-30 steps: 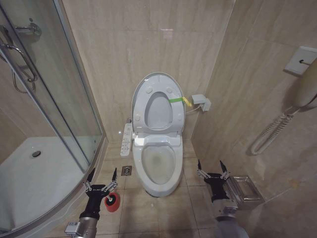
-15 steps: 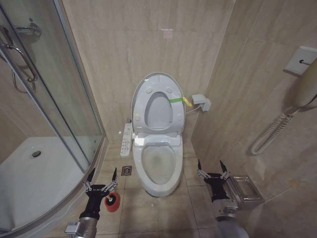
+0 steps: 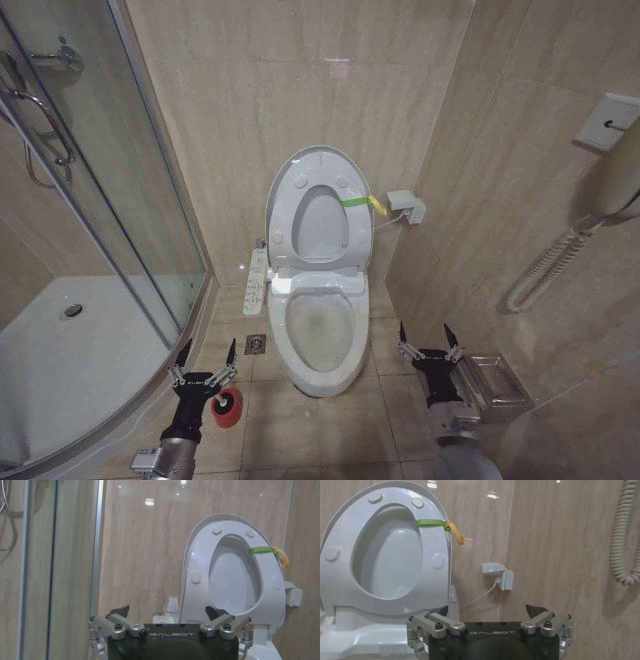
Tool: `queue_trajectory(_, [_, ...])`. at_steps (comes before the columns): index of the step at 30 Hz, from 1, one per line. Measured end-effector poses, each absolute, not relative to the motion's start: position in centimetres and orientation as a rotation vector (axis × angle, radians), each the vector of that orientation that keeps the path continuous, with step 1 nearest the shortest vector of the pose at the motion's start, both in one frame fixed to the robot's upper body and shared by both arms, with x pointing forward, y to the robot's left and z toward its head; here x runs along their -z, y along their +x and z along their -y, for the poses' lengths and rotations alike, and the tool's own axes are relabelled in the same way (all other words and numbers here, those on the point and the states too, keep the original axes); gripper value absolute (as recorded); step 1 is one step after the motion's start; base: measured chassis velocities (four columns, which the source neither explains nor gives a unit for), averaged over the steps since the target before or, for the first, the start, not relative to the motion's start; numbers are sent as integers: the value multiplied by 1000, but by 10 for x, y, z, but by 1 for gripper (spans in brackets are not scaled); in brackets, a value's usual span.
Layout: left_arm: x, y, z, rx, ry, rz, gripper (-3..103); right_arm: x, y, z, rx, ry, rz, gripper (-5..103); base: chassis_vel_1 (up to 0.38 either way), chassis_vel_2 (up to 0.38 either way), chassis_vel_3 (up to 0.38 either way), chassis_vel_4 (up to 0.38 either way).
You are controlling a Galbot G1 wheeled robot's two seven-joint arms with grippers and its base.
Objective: Open the toilet lid, clean the toilet bowl with a toilet brush, close the toilet lid, and flush.
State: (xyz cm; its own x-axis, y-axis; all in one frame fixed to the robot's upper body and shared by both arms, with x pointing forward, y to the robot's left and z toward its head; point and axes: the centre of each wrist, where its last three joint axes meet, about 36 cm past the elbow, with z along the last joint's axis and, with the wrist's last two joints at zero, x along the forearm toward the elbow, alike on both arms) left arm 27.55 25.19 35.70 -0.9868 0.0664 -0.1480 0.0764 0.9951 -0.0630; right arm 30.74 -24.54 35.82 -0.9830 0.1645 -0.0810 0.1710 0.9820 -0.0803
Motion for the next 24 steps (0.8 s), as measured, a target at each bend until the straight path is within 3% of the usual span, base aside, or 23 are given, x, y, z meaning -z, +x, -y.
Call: queue_trajectory(24, [-357,275,-252,103,108,-2992,99,-358,307,245,133,259,-3054,100,0,0,0,0])
